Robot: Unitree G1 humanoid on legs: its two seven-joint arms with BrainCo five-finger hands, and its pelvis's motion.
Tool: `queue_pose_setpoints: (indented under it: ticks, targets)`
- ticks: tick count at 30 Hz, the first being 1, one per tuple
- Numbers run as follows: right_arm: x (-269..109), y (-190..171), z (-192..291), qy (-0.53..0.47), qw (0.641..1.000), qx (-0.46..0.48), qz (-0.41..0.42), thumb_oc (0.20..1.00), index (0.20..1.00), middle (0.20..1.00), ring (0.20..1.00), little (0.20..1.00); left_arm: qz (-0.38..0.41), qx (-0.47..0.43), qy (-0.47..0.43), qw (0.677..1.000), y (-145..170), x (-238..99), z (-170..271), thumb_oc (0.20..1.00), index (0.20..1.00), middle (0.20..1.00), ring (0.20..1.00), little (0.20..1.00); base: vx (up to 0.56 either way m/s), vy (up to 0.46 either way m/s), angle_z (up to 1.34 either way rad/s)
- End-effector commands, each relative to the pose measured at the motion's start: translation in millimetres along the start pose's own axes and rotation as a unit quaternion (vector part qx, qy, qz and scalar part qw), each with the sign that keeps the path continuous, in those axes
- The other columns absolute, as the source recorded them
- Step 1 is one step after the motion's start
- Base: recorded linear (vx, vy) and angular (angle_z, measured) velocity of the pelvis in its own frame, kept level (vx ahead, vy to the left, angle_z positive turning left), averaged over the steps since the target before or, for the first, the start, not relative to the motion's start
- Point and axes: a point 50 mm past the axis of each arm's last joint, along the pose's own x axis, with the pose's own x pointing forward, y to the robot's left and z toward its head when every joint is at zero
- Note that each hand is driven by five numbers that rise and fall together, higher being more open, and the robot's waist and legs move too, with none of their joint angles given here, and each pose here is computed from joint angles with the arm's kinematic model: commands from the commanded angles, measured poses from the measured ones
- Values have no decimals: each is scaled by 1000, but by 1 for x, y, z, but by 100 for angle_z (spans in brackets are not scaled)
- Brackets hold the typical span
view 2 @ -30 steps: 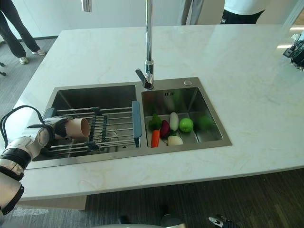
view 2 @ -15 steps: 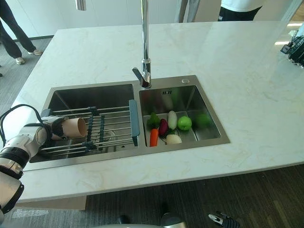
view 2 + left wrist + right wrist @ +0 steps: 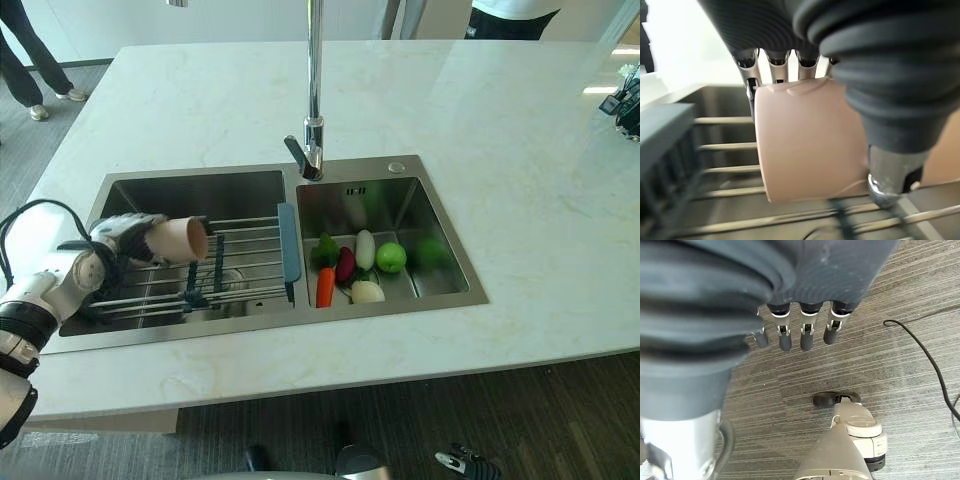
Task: Place the dishes in the dishwasher.
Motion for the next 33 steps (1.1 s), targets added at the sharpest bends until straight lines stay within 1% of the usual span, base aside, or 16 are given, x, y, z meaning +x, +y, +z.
queue_pose_setpoints:
  ticks: [1, 6, 7, 9, 11, 14, 15, 16, 18, 20, 21, 23, 24, 25, 30, 33]
  targets:
    - [-5, -7, -5, -11, 1000, 9, -15, 1000, 1000, 1000, 1000, 1000, 138, -41, -12, 989, 64, -4, -3, 200, 200, 200, 200, 200, 0, 0, 0]
    - [-4, -1, -16, -5, 1000, 22, -16, 1000, 1000, 1000, 1000, 1000, 203, -58, -50, 976, 87, -19, 3, 200, 200, 200, 200, 200, 16, -8, 4]
    - [-5, 0, -18, -5, 1000, 24, -15, 1000, 1000, 1000, 1000, 1000, 226, -66, -59, 970, 94, -23, 4, 200, 200, 200, 200, 200, 33, 22, 3]
    - [-5, 3, -22, -10, 999, 30, -16, 1000, 1000, 1000, 1000, 1000, 299, -132, -95, 940, 114, -37, 10, 200, 200, 200, 200, 200, 37, 31, 4]
    - [-4, 9, -25, -17, 999, 48, -7, 1000, 1000, 1000, 1000, 1000, 347, -194, -139, 907, 121, -54, 18, 200, 200, 200, 200, 200, 25, -15, 9]
    - [-1, 21, -28, -35, 996, 77, 8, 1000, 1000, 1000, 1000, 1000, 389, -303, -231, 839, 126, -71, 38, 200, 200, 200, 200, 200, -89, -120, 22]
    - [1, 28, -26, -49, 995, 87, 12, 1000, 1000, 1000, 1000, 1000, 396, -344, -278, 805, 129, -77, 50, 200, 200, 200, 200, 200, -255, -231, 77]
    - [5, 34, -19, -62, 993, 95, 19, 1000, 1000, 1000, 1000, 1000, 399, -369, -308, 781, 130, -81, 59, 200, 200, 200, 200, 200, -268, -234, 93]
    - [9, 39, -9, -74, 992, 100, 26, 1000, 1000, 1000, 1000, 1000, 400, -392, -334, 758, 129, -86, 66, 200, 200, 200, 200, 200, -231, -208, 84]
    - [15, 46, 9, -97, 990, 97, 37, 1000, 1000, 1000, 1000, 1000, 403, -425, -368, 723, 126, -90, 77, 200, 200, 200, 200, 200, -341, -353, 68]
    - [18, 49, 17, -108, 989, 94, 37, 1000, 1000, 1000, 1000, 1000, 386, -459, -395, 696, 124, -88, 85, 200, 200, 200, 200, 200, -361, -433, 54]
    - [23, 58, 29, -125, 987, 89, 49, 1000, 1000, 1000, 1000, 1000, 362, -507, -427, 656, 120, -84, 98, 200, 200, 200, 200, 200, -422, -546, 130]
    - [23, 59, 32, -130, 986, 90, 52, 1000, 1000, 1000, 1000, 1000, 354, -518, -433, 647, 117, -84, 101, 200, 200, 200, 200, 200, -594, -617, 143]
    - [23, 59, 48, -134, 987, 71, 58, 1000, 1000, 1000, 1000, 1000, 336, -544, -452, 622, 106, -92, 111, 200, 200, 200, 200, 200, -483, -413, 84]
    - [22, 52, 57, -135, 989, 26, 53, 1000, 1000, 1000, 1000, 1000, 314, -584, -473, 580, 92, -92, 108, 200, 200, 200, 200, 200, -459, -231, 77]
    - [19, 50, 55, -149, 987, 46, 45, 1000, 1000, 1000, 1000, 1000, 287, -601, -489, 564, 89, -93, 116, 200, 200, 200, 200, 200, -471, -123, 98]
